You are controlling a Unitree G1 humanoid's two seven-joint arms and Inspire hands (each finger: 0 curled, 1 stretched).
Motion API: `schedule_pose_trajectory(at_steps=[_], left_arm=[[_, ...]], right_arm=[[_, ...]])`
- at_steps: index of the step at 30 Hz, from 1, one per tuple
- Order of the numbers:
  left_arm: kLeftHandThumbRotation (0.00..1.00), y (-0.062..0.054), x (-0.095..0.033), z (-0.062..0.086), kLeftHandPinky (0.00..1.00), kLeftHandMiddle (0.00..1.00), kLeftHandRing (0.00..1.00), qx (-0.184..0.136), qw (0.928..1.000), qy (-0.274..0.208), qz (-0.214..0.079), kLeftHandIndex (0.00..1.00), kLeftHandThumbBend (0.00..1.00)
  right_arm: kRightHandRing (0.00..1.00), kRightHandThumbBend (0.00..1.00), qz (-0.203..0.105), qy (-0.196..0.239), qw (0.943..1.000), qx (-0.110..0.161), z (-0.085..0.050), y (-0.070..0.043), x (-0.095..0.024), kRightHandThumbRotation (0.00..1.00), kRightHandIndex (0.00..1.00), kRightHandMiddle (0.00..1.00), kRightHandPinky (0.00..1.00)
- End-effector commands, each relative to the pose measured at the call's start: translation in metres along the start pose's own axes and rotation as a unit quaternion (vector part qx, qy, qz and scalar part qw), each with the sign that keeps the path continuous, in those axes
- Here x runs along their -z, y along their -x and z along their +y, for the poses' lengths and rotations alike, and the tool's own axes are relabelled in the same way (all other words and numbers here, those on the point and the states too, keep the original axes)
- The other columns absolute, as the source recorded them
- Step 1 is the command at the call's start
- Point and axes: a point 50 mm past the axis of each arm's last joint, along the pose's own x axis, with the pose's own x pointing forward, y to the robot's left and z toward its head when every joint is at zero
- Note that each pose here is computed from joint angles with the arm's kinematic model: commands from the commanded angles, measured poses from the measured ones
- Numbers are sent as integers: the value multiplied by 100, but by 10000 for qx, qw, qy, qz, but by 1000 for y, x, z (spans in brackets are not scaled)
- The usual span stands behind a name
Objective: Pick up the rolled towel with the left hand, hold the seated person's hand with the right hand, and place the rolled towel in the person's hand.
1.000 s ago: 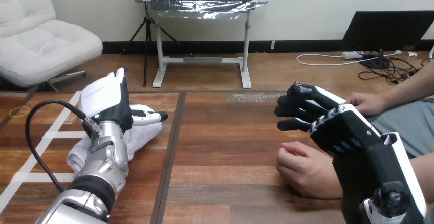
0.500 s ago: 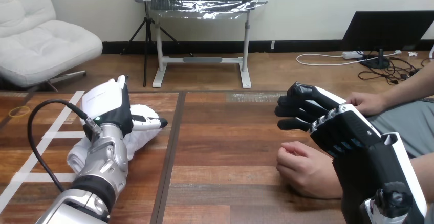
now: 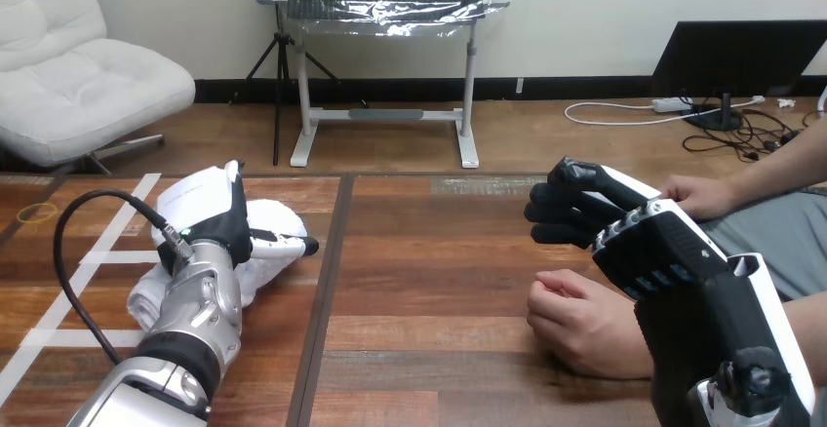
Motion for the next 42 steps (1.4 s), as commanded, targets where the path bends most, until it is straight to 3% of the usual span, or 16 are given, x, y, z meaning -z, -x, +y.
schedule_pose_trajectory(at_steps=[1,17,32,38,42], left_arm=[[50,-9,-24,31,100,99,98,-324,9991,71,-249,96,97],[53,-10,-28,29,100,98,97,-11,9998,-208,-50,95,96],[49,-9,-32,27,99,96,95,187,9987,-405,262,93,95],[45,-9,-34,28,86,90,88,205,9987,-312,344,88,95],[40,-8,-36,27,66,83,78,214,9986,-245,409,82,94]], right_arm=[[76,100,-387,50,9992,-73,-2,-10,-10,100,79,77,72],[76,100,-429,-3,9990,-101,-2,-10,-14,100,79,78,72],[75,99,-518,41,9986,-77,-4,-7,-16,100,79,78,70],[75,99,-523,13,9986,-87,-4,-6,-17,100,79,78,69],[75,99,-531,16,9986,-80,-5,-6,-17,100,79,78,68]])
